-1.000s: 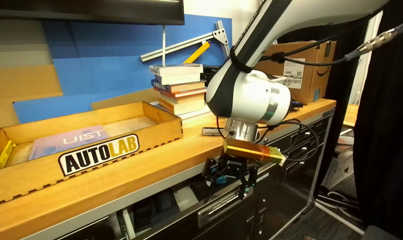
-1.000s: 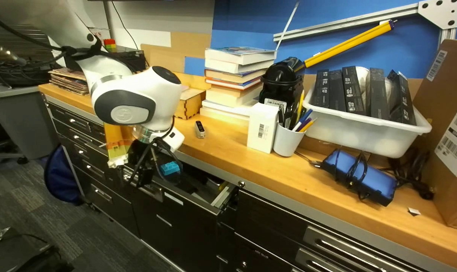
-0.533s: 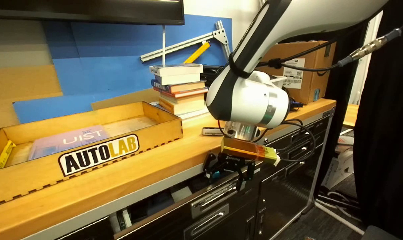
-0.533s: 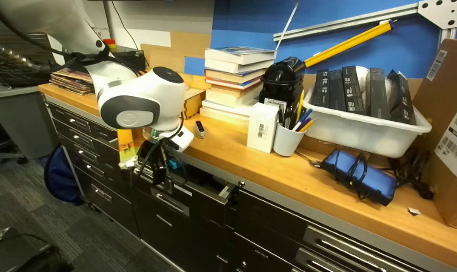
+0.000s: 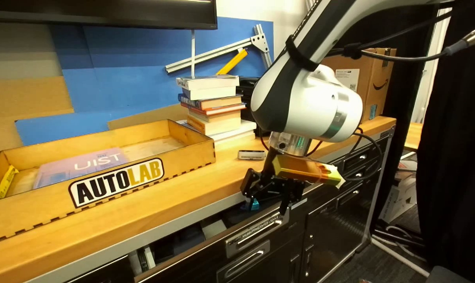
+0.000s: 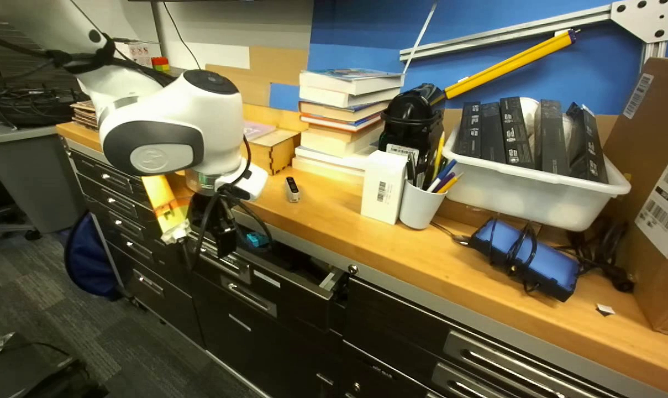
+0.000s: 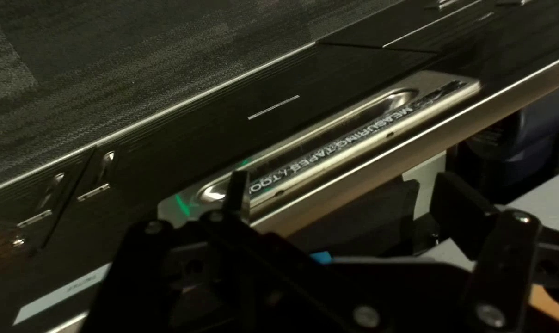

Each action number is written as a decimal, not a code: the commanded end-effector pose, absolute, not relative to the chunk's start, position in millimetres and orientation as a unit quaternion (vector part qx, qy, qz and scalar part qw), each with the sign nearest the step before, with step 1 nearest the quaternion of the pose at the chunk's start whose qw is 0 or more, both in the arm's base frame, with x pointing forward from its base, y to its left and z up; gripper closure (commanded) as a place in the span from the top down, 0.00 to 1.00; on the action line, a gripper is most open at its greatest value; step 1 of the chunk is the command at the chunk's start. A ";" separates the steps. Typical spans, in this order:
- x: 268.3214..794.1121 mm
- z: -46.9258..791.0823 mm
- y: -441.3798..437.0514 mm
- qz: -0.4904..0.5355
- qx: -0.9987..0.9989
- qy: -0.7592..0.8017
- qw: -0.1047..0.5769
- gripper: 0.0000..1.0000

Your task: Put the blue lego brick in the open drawer then close the drawer

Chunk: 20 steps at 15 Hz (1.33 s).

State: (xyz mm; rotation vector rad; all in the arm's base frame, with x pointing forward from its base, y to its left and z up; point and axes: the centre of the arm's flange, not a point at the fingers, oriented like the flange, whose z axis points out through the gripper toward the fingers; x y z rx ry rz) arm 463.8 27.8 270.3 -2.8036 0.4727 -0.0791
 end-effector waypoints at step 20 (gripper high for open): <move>519.6 248.9 115.5 -0.060 -0.973 0.221 0.018 1.00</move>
